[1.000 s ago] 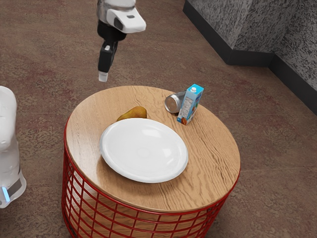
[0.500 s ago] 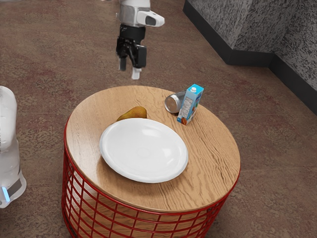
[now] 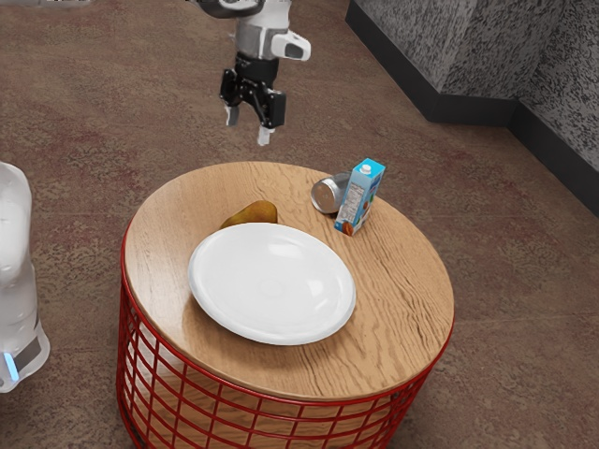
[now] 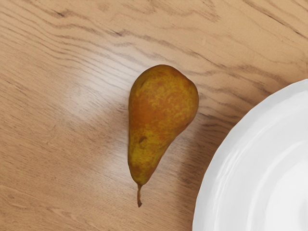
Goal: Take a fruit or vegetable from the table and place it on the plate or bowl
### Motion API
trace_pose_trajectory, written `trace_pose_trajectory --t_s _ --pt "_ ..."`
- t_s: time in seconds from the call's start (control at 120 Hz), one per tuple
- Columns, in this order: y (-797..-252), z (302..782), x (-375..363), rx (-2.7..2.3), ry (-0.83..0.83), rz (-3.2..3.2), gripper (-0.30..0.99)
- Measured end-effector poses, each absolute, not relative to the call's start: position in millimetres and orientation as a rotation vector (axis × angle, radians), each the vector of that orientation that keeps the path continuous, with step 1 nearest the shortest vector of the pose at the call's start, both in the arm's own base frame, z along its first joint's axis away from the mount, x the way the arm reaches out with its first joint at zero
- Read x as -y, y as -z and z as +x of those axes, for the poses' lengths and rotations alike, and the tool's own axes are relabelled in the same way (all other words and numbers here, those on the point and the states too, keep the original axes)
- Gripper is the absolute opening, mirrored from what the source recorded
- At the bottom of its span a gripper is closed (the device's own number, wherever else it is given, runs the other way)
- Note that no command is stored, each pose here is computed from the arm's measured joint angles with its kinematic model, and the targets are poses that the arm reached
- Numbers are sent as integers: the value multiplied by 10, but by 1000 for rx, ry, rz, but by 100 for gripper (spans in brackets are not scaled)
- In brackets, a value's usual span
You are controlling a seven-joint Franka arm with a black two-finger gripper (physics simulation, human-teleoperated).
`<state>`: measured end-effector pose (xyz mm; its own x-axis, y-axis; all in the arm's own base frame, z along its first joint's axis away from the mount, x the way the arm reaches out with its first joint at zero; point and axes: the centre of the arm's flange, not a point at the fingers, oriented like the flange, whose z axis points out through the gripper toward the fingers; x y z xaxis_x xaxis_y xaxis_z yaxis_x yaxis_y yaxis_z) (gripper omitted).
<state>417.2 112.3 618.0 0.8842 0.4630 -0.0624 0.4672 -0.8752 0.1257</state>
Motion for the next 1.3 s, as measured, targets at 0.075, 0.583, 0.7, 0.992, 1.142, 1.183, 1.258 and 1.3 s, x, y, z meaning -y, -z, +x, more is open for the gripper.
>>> trace_pose_trajectory --t_s 0.075,0.583,0.7,0.992,1.142,1.183,1.258,1.3 --pt "-6110 4218 -1015 -673 38 2935 69" --pt "-5185 4369 -1493 -655 198 2910 69" --pt "-5059 4402 -1427 -606 256 2914 69" --pt "-4923 4515 -935 -415 325 2893 69" --pt "-4861 4499 -1077 -438 336 2878 69" --pt "-4853 4491 -1128 -447 335 2875 69" --pt "-4836 4493 -1167 -448 334 2878 69" --pt "-4812 4504 -1179 -448 336 2883 69"
